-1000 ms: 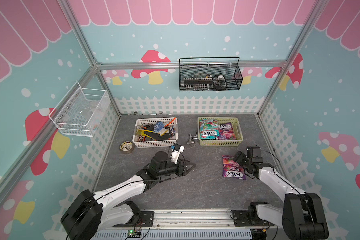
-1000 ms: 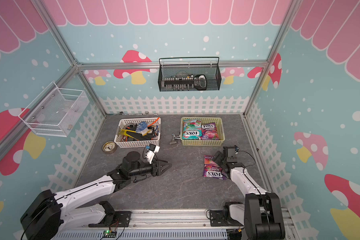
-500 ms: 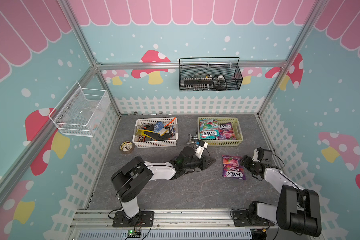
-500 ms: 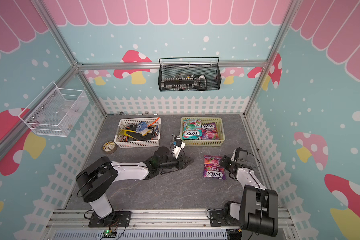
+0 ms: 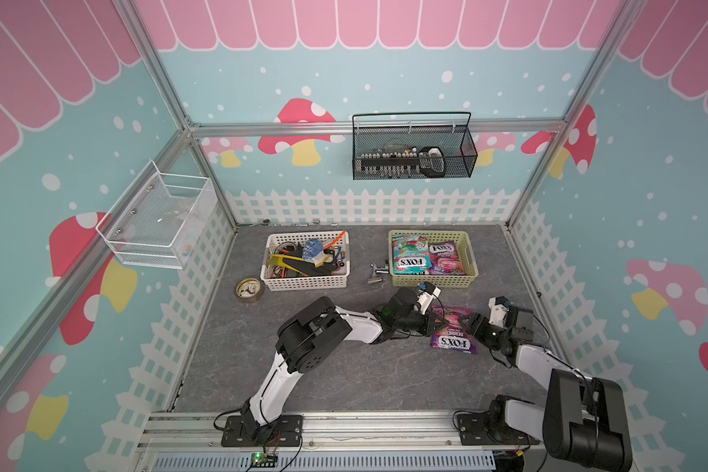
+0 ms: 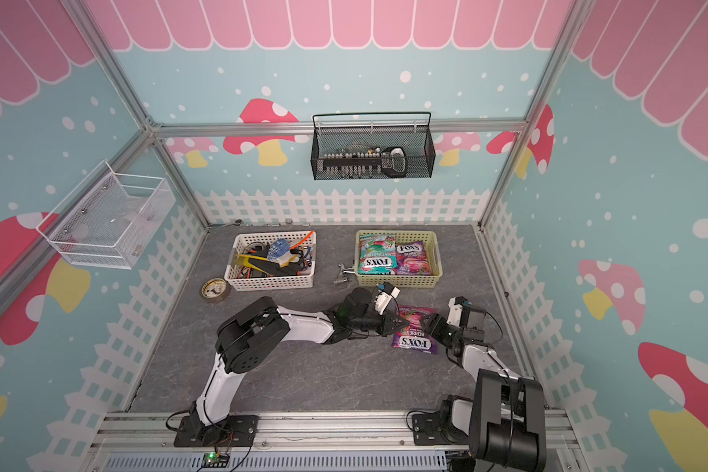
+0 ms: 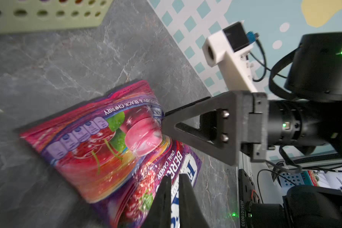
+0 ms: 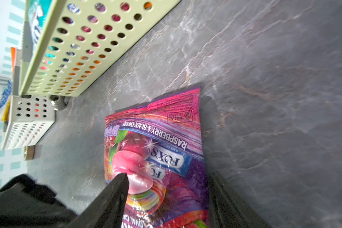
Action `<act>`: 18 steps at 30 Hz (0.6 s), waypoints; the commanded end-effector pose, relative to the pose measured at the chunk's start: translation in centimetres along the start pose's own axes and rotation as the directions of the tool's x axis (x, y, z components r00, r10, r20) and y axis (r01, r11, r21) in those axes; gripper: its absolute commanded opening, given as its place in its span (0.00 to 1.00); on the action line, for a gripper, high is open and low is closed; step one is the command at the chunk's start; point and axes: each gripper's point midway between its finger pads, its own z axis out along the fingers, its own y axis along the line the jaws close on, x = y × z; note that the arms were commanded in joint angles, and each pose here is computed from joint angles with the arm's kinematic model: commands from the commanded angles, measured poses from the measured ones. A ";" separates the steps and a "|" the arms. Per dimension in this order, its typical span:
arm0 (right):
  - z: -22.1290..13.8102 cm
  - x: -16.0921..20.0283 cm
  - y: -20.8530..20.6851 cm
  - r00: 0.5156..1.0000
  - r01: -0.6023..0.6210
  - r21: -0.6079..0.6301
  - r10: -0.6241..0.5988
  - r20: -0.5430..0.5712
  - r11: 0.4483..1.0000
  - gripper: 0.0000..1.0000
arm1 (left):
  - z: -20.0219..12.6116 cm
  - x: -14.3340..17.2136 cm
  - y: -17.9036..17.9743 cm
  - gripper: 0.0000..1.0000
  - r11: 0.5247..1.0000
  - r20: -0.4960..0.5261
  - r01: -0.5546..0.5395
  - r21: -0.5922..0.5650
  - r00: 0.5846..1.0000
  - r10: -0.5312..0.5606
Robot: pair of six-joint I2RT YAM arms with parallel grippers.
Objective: Put the candies in the basket
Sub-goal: Pick up the candy at the center of the board.
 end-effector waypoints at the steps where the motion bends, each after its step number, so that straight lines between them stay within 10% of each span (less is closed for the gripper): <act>1: 0.1 1.9 0.7 0.998 -0.010 -0.067 0.006 -0.064 0.998 0.69 | 1.0 2.1 0.9 0.10 0.999 -0.091 0.041 0.011 0.995 -0.040; 18: -0.2 3.5 1.6 0.996 0.013 -0.147 -0.025 -0.083 0.989 0.56 | -1.6 6.2 5.2 0.07 0.983 -0.134 0.045 -0.178 0.989 -0.070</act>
